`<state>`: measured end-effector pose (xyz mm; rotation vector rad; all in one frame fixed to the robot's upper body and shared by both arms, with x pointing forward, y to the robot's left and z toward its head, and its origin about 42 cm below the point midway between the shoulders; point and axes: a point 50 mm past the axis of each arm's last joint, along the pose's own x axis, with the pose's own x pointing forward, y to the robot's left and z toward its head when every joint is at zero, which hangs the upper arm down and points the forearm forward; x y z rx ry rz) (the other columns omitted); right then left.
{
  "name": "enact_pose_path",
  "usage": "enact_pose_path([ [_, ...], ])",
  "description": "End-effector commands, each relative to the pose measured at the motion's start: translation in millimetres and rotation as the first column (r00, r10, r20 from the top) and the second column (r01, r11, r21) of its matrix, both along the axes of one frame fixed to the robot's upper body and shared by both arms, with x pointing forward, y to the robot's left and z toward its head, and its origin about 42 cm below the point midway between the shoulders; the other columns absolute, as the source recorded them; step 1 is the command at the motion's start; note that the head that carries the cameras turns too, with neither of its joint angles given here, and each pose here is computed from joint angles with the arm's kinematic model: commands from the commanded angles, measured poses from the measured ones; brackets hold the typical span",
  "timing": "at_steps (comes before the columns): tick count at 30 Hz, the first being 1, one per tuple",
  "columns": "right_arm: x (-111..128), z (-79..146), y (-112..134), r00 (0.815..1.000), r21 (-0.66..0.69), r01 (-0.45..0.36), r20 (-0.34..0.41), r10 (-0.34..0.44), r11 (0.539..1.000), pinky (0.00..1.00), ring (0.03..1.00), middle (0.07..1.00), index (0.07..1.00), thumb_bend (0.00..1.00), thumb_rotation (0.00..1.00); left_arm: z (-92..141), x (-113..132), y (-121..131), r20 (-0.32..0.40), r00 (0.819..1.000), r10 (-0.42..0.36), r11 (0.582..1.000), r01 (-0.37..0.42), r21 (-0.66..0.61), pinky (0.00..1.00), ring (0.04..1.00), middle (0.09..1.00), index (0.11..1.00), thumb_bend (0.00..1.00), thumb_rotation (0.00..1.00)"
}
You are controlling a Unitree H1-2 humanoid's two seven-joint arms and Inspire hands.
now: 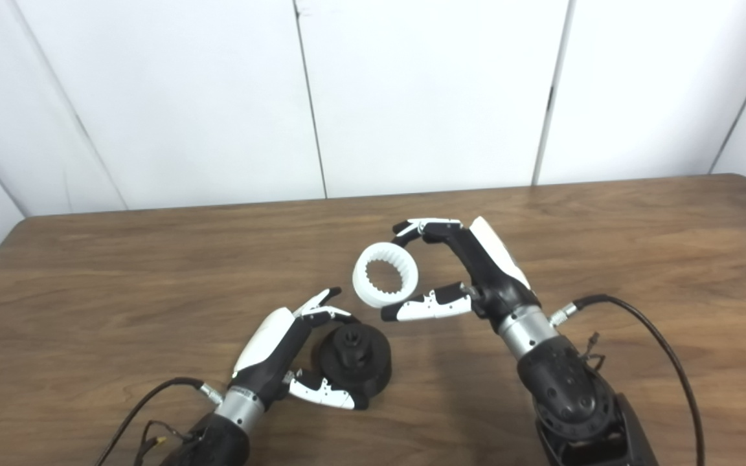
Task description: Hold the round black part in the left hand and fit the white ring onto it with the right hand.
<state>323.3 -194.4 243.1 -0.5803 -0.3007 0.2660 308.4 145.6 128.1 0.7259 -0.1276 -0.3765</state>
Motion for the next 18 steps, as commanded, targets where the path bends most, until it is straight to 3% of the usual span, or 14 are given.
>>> enact_pose_path([
  [1, -5.1, 16.5, 6.2, 0.998, -0.005, -0.032, 0.059, 0.032, 0.999, 0.81, 0.851, 0.770, 0.480, 0.52, 0.14, -3.6, 2.3, -3.6, -0.029, 1.000, -0.011, 1.000, 0.012, 0.023, 0.94, 0.972, 0.972, 0.602, 0.99, 0.24],
  [18, -18.8, -9.3, 13.2, 0.991, -0.101, -0.126, -0.049, 0.122, 0.987, 0.76, 0.855, 0.784, 0.481, 0.52, 0.14, -0.8, 2.6, -7.2, -0.026, 1.000, -0.012, 1.000, 0.012, 0.028, 0.94, 0.971, 0.969, 0.601, 0.99, 0.23],
])
